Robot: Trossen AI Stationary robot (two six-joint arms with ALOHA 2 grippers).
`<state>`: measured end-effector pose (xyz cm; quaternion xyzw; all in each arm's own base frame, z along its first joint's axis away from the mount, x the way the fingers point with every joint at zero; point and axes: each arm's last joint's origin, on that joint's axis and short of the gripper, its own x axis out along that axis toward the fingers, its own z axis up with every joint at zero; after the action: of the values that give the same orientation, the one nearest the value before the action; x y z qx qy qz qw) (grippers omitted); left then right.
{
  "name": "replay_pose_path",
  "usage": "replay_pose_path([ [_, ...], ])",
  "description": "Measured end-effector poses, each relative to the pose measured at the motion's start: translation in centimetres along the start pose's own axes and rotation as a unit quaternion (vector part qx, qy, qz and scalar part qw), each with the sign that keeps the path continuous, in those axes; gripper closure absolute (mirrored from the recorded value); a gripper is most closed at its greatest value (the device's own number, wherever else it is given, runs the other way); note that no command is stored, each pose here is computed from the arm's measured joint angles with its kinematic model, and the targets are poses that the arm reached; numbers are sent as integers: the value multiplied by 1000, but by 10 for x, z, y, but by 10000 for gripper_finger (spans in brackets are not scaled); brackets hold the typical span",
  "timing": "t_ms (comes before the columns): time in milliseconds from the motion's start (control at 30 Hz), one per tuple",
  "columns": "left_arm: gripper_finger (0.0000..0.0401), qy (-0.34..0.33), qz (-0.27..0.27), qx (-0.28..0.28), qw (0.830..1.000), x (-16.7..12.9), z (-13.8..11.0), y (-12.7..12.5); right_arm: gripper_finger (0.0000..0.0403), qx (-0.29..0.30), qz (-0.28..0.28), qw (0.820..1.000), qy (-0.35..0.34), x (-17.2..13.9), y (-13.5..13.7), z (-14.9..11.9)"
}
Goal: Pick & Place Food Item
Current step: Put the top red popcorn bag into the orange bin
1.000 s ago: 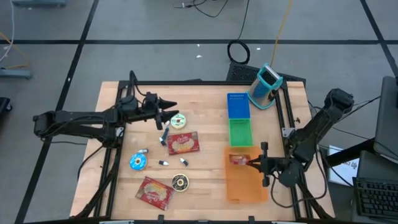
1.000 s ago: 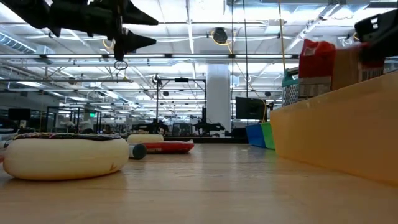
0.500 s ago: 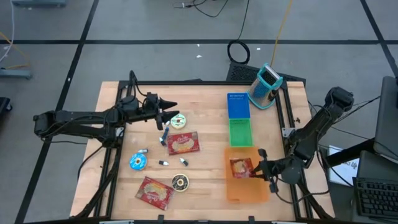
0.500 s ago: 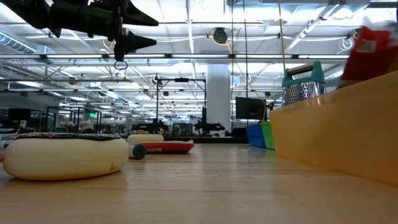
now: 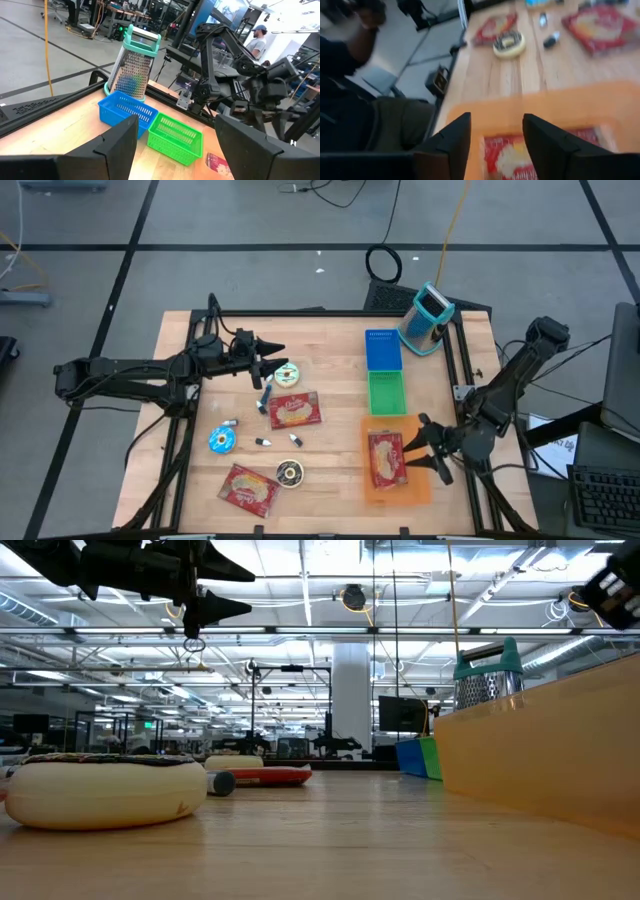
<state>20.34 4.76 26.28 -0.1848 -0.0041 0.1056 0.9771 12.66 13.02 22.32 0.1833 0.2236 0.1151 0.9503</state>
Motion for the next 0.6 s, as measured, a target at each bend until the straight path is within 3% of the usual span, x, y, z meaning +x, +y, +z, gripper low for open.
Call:
replay_pose_path([
  [300,134,33,11,20,999,0,-6,2,230,-93,29,986,-136,-15,0,35],
  [433,134,67,7,23,997,-1,-12,4,229,-113,-29,972,-204,-15,-8,44],
  [600,134,133,-58,36,989,-3,-23,-1,217,-132,-84,952,-263,-10,-27,41],
])
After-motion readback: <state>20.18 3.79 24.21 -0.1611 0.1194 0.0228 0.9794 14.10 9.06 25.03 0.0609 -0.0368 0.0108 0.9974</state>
